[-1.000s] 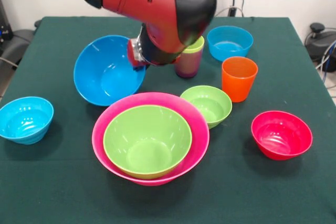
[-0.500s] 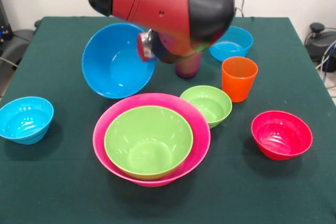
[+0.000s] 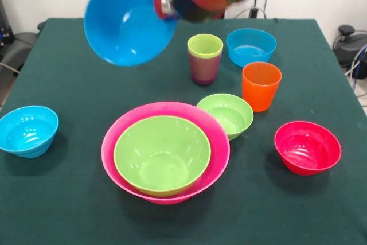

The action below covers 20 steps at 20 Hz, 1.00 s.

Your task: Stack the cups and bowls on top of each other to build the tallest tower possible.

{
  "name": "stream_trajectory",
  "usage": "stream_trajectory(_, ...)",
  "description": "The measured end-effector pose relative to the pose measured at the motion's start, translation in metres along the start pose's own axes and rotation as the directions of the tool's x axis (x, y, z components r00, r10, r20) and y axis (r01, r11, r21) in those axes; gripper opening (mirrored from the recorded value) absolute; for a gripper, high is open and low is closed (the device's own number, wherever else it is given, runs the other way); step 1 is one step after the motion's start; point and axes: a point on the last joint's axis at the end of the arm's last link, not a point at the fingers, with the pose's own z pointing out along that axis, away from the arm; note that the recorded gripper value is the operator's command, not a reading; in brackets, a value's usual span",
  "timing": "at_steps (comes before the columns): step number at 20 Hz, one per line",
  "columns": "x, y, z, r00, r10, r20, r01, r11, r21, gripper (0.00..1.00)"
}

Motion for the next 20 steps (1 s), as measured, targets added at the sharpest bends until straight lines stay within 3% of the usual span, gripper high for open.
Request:
stream_trajectory(3, 0.028, -0.018, -0.041, 0.9981, 0.057, 0.023, -0.057, 0.9983, 0.009, 0.0)
stream_trajectory(9, 0.056, -0.034, -0.083, 0.99, 0.119, 0.076, -0.12, 0.9927, 0.013, 0.0)
stream_trajectory(13, 0.064, -0.032, -0.1, 0.9834, 0.135, 0.121, -0.133, 0.9909, -0.022, 0.0)
stream_trajectory(15, 0.059, -0.028, -0.105, 0.9725, 0.145, 0.183, -0.137, 0.989, -0.057, 0.0)
stream_trajectory(17, 0.054, -0.026, -0.104, 0.9655, 0.149, 0.213, -0.137, 0.988, -0.071, 0.0)
stream_trajectory(18, 0.046, -0.023, -0.1, 0.9506, 0.155, 0.269, -0.136, 0.9867, -0.089, 0.0)
stream_trajectory(20, 0.039, -0.022, -0.097, 0.9386, 0.159, 0.306, -0.135, 0.9859, -0.098, 0.0)
